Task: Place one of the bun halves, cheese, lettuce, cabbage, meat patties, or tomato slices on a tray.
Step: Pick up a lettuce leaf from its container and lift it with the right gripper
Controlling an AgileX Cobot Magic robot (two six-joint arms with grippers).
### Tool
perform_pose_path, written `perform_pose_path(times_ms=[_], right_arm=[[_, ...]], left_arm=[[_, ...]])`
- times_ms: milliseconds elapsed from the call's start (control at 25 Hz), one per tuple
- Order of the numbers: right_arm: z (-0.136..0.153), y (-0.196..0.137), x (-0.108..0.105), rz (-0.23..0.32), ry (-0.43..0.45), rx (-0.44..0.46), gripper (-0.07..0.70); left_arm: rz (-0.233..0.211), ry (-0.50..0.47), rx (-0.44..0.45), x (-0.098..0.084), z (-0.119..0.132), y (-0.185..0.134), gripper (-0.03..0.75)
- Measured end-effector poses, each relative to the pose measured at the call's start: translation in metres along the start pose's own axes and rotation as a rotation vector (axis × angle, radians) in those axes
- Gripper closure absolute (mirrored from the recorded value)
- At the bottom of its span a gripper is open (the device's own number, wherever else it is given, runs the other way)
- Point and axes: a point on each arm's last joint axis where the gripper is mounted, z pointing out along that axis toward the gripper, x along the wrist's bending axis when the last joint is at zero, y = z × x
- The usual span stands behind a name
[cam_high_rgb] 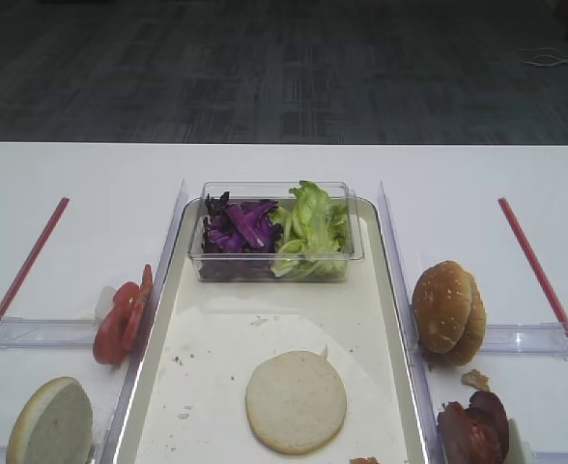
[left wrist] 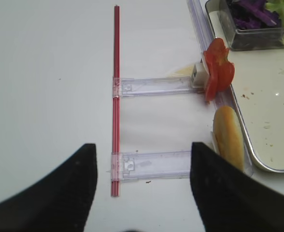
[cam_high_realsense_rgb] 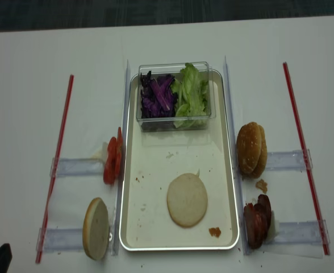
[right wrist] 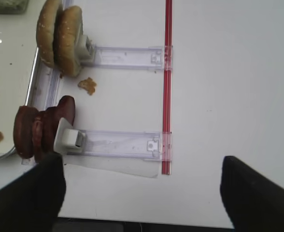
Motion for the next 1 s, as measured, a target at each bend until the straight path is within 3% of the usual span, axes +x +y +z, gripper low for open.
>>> perform_pose_path(times_ms=[280,560,1000], right_arm=[[0.015,0.023,0.000,0.032,0.033,0.184,0.003],[0.018,0.060,0.001,0.053,0.066,0.263,0.092],[0.041,0.120,0.000,0.033,0.128,0.360,0.118]], left_arm=[[0.000,0.000,0.000,0.000,0.000,0.000,0.315],[0.000,0.000,0.000,0.000,0.000,0.000,0.315],[0.000,0.000,0.000,0.000,0.000,0.000,0.315]])
